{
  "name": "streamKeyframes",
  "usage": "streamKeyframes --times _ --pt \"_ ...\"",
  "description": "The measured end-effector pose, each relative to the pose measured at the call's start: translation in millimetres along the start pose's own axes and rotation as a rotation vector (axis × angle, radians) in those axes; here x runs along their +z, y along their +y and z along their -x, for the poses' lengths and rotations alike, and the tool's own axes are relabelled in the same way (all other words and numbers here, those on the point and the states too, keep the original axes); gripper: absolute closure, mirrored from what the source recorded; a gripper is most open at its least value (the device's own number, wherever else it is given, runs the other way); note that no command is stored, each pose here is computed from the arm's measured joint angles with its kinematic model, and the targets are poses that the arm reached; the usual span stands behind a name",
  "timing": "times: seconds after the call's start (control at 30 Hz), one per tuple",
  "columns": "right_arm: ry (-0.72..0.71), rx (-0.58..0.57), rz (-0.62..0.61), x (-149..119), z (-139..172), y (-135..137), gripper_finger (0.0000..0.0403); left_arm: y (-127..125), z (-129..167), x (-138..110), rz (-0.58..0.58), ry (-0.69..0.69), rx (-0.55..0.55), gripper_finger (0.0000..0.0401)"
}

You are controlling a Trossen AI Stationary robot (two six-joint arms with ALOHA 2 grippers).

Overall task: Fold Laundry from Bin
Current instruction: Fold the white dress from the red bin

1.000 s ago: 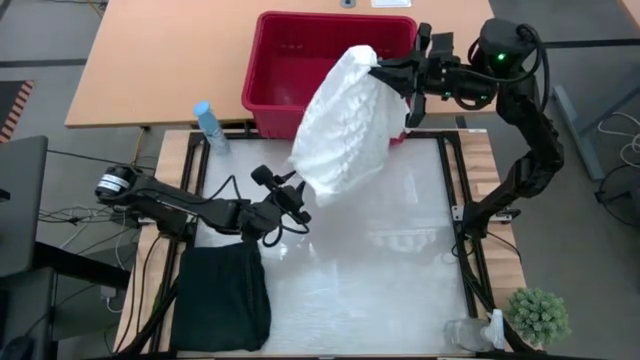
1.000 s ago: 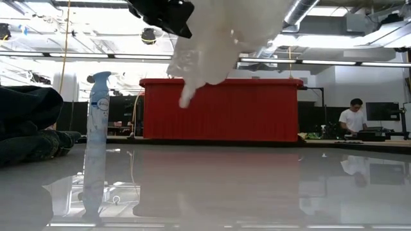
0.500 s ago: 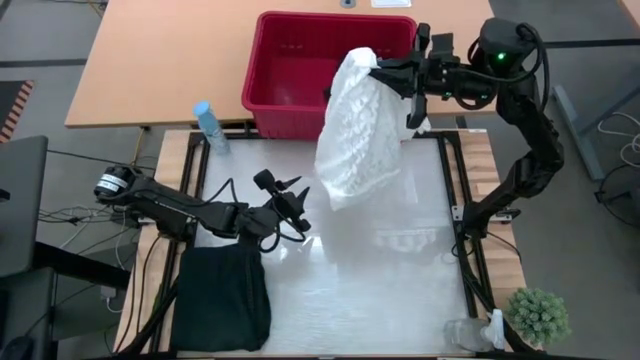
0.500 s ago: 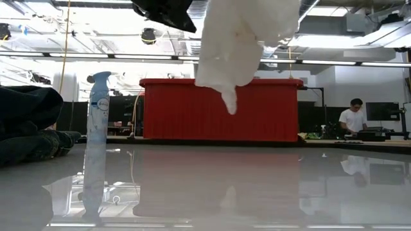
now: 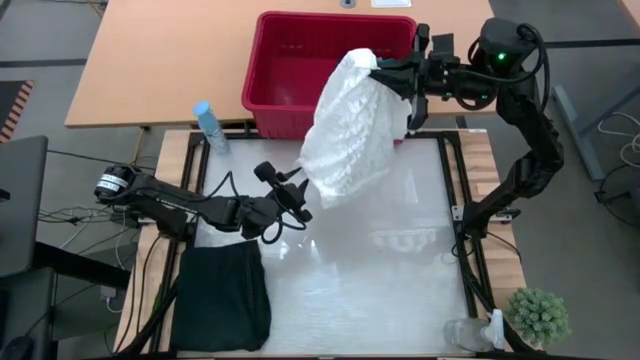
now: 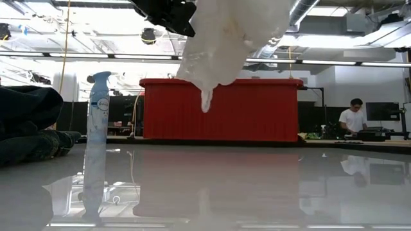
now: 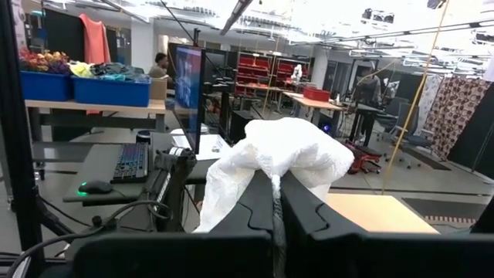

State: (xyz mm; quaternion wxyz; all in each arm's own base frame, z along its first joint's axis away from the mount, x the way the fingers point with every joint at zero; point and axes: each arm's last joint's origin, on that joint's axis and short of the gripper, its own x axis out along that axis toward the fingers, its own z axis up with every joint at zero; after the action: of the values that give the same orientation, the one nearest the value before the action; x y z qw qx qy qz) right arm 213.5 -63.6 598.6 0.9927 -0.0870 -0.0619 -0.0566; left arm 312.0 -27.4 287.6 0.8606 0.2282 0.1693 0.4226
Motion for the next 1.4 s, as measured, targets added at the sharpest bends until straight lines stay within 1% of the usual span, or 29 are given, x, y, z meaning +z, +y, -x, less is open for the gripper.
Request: streamKeyframes --times 0.13,0.2,0.23,0.37,0.57,0.7,0.77,0.87,1.0,1.13,1.27,1.33,1.4 --pt "-0.003 0.024 0.000 0 0 1 0.0379 2 0 -1 -0.021 0.022 0.054 0.0246" --pt "-0.004 0.027 0.000 0 0 1 0.0379 2 0 -1 -0.029 0.022 0.054 0.0246" --pt "-0.004 0.028 0.000 0 0 1 0.0379 1 0 -1 -0.024 0.018 0.042 0.0246" --pt "-0.004 0.028 0.000 0 0 1 0.0379 0 -8 -2 0.034 -0.020 -0.077 0.0246" --pt "-0.004 0.028 0.000 0 0 1 0.0379 3 -17 -3 0.083 -0.019 -0.101 0.0246" --pt "-0.004 0.028 0.000 0 0 1 0.0379 4 -22 -4 0.084 -0.047 -0.191 0.0246" --pt "-0.004 0.028 0.000 0 0 1 0.0379 4 -22 -4 0.080 -0.044 -0.186 0.0246" --pt "-0.004 0.028 0.000 0 0 1 0.0379 5 -22 -3 0.051 -0.043 -0.141 0.0246" --pt "-0.002 0.021 0.000 0 0 -1 0.0379 4 -18 0 -0.006 -0.064 -0.144 0.0246" --pt "0.003 0.012 0.001 -1 1 -3 0.0379 -1 -7 4 -0.068 -0.087 -0.130 0.0246" --pt "0.003 0.012 -0.001 -1 1 -5 0.0379 -8 7 8 -0.156 -0.112 -0.139 0.0246" --pt "0.002 0.022 -0.008 -1 2 -7 0.0379 -10 11 8 -0.165 -0.121 -0.150 0.0246" --pt "0.002 0.026 -0.010 -2 2 -8 0.0379 -10 12 9 -0.141 -0.126 -0.166 0.0246"
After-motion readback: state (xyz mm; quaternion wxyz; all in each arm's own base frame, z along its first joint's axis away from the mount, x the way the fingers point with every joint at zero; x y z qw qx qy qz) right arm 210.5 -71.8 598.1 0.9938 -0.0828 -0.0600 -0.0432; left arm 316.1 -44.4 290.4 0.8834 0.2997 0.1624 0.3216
